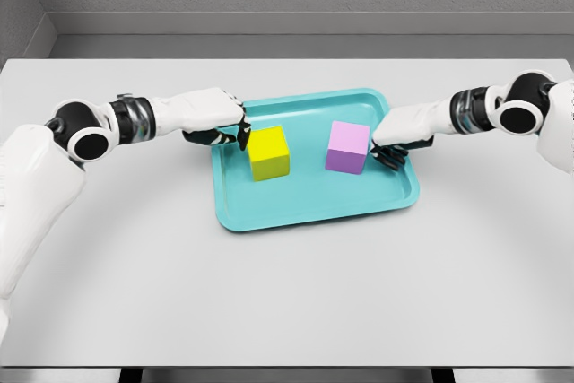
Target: Push two cubes
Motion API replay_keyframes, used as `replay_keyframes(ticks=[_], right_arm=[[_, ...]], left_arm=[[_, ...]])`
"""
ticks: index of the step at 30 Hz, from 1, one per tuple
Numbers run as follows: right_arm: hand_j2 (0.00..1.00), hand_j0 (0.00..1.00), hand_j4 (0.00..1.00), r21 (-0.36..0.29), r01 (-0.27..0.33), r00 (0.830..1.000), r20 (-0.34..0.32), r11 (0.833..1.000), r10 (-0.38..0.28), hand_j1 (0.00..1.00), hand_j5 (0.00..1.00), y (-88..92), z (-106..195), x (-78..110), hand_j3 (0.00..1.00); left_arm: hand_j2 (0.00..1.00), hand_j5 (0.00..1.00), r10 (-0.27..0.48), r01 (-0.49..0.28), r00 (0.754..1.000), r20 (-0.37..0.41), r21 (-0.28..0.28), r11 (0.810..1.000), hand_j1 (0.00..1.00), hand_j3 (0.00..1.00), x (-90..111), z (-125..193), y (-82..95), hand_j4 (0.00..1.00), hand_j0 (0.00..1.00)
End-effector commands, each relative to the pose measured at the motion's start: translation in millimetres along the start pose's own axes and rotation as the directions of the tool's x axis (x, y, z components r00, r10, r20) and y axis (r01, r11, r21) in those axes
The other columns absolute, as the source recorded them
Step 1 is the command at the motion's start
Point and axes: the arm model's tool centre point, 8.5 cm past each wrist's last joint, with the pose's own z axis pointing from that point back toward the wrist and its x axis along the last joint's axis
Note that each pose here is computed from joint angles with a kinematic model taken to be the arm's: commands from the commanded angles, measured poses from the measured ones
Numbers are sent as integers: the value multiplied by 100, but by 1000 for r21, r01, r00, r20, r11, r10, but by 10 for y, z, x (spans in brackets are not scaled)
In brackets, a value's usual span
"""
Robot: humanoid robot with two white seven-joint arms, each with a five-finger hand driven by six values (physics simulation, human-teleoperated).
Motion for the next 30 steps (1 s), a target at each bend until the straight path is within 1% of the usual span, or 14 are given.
replay_keyframes(ticks=[1,4,10,14,18,19,22,23,24,25,26,27,29,30], right_arm=[[13,13,13,15,-2,1000,-19,1000,2,13,13,9,-59,-38,13],[13,13,13,14,-9,1000,-10,1000,9,13,13,-24,-115,-2,13],[13,13,13,24,-3,1000,-31,1000,4,13,13,-20,-124,-62,13],[13,13,13,28,-17,999,-28,999,18,13,13,-48,-156,-37,13],[13,13,13,21,-29,999,-21,999,29,13,13,-113,-188,-4,13],[13,13,13,19,-31,999,-17,999,31,13,13,-124,-200,9,13],[13,13,13,16,-36,999,-12,999,36,13,13,-151,-220,30,13],[13,13,13,16,-37,999,-11,999,37,13,13,-154,-221,34,13],[13,13,13,15,-38,999,-10,999,38,13,13,-156,-222,38,13],[13,13,13,15,-38,999,-10,999,38,13,13,-156,-222,38,13],[13,13,13,16,-37,999,-11,999,37,13,13,-154,-221,34,13],[13,13,13,16,-37,999,-11,999,37,13,13,-154,-221,34,13],[13,13,13,17,-35,999,-13,999,35,13,13,-148,-219,27,13],[13,13,13,14,-36,999,-16,999,36,13,13,-162,-203,17,13]], left_arm=[[57,57,-23,23,1000,12,-22,999,57,57,24,-26,-36,57,57],[57,57,-26,26,1000,12,-21,999,57,57,26,-21,-30,57,57],[58,58,-27,27,1000,-10,-24,999,58,58,-60,108,-33,58,58],[59,59,-25,24,998,-57,-14,1000,59,59,-233,341,23,59,59],[59,59,-24,24,998,-54,-11,1000,59,59,-229,346,32,59,59],[62,62,-29,29,999,-46,-1,1000,62,62,-204,353,67,62,62],[62,62,-123,122,992,-38,-9,992,62,62,-104,572,180,62,62],[62,62,-161,160,986,-53,-19,987,62,62,-120,735,243,62,62],[62,62,-185,183,982,-46,-35,982,62,62,-84,768,238,62,62],[60,60,-217,214,976,-34,-62,975,60,60,-35,803,222,60,60],[60,60,-263,261,964,-33,-65,963,60,60,21,918,303,60,60],[60,60,-329,327,944,-33,-64,943,60,60,109,1092,433,60,60],[61,61,-364,363,931,-19,-52,930,61,61,194,1086,536,61,61],[60,60,-374,374,927,10,-62,925,60,60,267,1012,500,60,60]])
